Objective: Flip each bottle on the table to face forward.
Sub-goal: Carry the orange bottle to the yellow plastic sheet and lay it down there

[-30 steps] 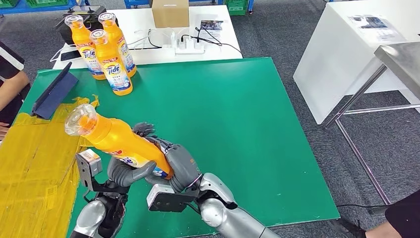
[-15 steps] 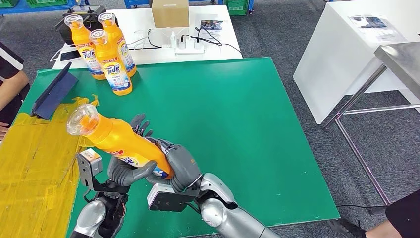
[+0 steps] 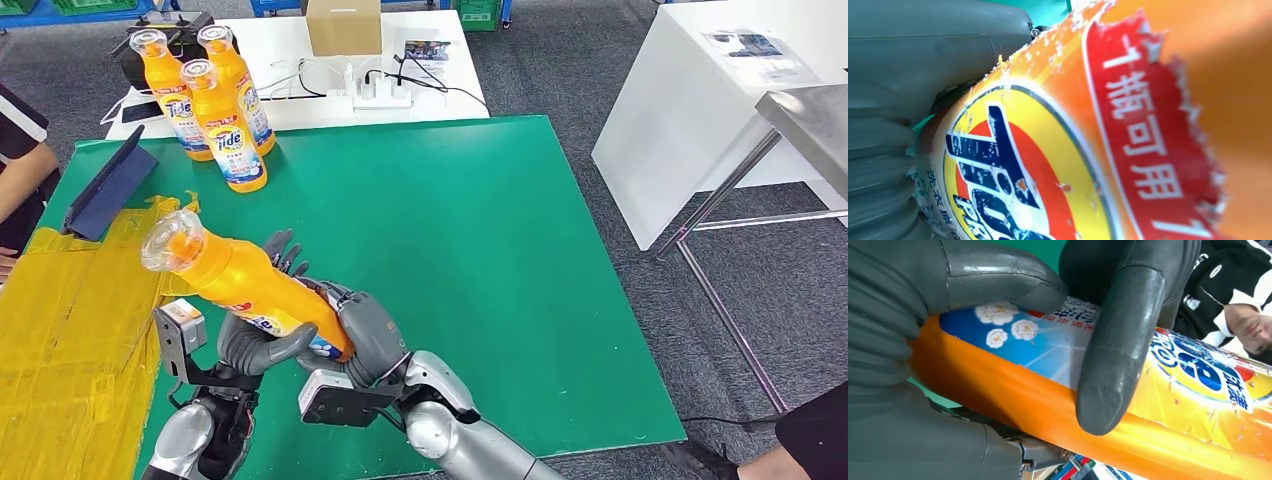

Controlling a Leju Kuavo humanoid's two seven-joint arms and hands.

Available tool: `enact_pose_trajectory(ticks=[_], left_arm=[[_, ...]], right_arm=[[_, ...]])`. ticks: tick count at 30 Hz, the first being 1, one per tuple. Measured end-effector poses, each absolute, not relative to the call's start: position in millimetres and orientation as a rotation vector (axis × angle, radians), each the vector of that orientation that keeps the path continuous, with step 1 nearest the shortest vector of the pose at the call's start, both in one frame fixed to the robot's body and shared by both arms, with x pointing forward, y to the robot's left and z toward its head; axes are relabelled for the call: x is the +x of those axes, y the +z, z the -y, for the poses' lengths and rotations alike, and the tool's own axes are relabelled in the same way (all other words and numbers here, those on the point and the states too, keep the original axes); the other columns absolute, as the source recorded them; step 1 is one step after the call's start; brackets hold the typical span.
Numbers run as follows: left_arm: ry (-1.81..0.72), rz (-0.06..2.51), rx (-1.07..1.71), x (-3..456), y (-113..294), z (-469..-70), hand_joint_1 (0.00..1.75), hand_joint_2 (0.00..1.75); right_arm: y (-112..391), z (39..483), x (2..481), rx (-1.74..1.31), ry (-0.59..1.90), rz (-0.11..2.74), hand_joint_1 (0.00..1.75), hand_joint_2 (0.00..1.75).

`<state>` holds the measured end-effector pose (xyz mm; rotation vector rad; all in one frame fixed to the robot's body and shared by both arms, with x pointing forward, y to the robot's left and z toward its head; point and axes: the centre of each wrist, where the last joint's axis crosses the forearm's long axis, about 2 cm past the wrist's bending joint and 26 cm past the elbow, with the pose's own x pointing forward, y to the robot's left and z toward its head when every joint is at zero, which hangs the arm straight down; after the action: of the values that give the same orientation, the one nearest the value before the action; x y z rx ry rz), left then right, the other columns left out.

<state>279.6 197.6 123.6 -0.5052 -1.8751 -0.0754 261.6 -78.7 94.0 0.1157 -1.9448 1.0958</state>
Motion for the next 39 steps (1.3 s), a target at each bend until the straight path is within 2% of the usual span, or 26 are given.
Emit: enact_pose_trajectory(ticks=[33,34,35,38,39], left_arm=[[-0.099,1.886,-0.470,280.0,123.3,-199.8,0.02,1.75],[-0.099,1.885,-0.469,279.9,123.2,-199.8,0.10,1.75],[-0.099,1.885,-0.469,279.8,123.1,-199.8,0.28,1.75],[-0.099,1.885,-0.469,279.7,123.0,-199.8,1.46,1.75],[-0.099,1.885,-0.469,279.7,122.9,-199.8,1.71,1.75]], right_arm=[[79.4,82.4,254.7,0.119,1.094,1.891,1.75,1.75],[78.3,82.8,254.2,0.119,1.095,1.886,1.75,1.75],[77.2,83.1,253.7,0.119,1.095,1.882,1.75,1.75],[74.4,84.1,252.4,0.119,1.094,1.870,1.75,1.75],[73.6,84.4,252.0,0.119,1.094,1.867,1.75,1.75]])
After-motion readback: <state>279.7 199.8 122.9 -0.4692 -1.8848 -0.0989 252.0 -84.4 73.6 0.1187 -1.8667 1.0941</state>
